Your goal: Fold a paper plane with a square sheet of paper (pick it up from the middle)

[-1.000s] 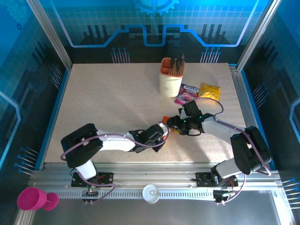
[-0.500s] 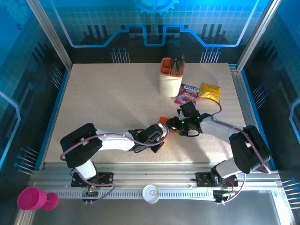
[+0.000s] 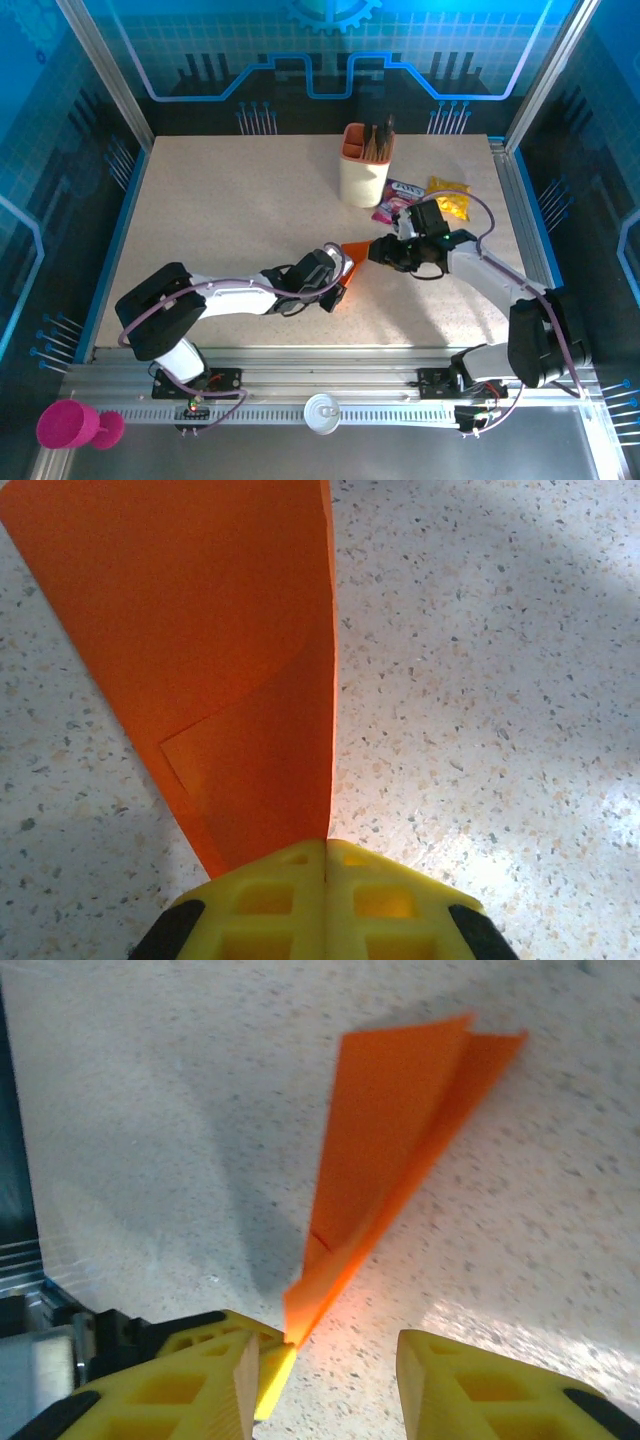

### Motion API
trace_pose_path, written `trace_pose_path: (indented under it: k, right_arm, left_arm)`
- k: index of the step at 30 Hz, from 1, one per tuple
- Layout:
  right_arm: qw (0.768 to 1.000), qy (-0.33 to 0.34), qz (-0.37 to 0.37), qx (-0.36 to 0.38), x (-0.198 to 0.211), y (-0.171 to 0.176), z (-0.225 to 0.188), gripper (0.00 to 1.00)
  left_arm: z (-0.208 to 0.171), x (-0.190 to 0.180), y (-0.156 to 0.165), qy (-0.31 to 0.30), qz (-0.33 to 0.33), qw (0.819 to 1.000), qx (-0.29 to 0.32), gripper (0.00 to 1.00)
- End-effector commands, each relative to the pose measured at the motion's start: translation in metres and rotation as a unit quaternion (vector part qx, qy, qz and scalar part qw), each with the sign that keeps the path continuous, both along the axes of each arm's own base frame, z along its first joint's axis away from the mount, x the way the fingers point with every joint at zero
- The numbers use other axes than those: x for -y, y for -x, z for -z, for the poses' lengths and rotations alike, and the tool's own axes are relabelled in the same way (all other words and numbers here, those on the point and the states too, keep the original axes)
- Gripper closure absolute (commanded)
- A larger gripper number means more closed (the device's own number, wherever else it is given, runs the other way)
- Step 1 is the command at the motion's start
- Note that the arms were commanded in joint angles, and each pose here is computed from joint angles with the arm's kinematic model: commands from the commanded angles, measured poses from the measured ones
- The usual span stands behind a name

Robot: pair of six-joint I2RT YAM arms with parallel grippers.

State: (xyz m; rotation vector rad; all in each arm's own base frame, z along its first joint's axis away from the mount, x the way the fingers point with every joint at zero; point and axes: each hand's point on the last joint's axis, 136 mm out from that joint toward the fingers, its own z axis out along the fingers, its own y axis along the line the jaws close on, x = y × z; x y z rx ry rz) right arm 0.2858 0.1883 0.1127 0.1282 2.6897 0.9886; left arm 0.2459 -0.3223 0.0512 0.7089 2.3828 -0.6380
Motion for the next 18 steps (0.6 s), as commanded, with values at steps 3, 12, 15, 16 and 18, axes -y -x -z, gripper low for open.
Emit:
trace_pose_path:
  k: [3, 12, 15, 16, 18]
  right_arm:
    - [0.999, -0.004, -0.044, -0.010, -0.009, 0.006, 0.009, 0.56]
    - [0.999, 0.007, -0.024, -0.046, -0.023, 0.028, 0.034, 0.40]
    - [0.998, 0.003, -0.022, -0.051, -0.030, 0.027, 0.036, 0.35]
    - [0.998, 0.001, -0.024, -0.051, -0.033, 0.026, 0.036, 0.34]
    - [0.998, 0.000, -0.026, -0.053, -0.037, 0.025, 0.036, 0.33]
  left_arm:
    - [0.000, 0.001, 0.004, 0.038, 0.002, 0.999, -0.031, 1.00]
    - [0.003, 0.001, 0.002, 0.048, -0.002, 0.998, -0.047, 1.00]
    - [0.004, 0.001, 0.002, 0.048, -0.003, 0.998, -0.049, 1.00]
    - [0.004, 0.002, 0.003, 0.048, -0.001, 0.998, -0.049, 1.00]
    - [0.004, 0.003, 0.003, 0.049, 0.002, 0.998, -0.051, 1.00]
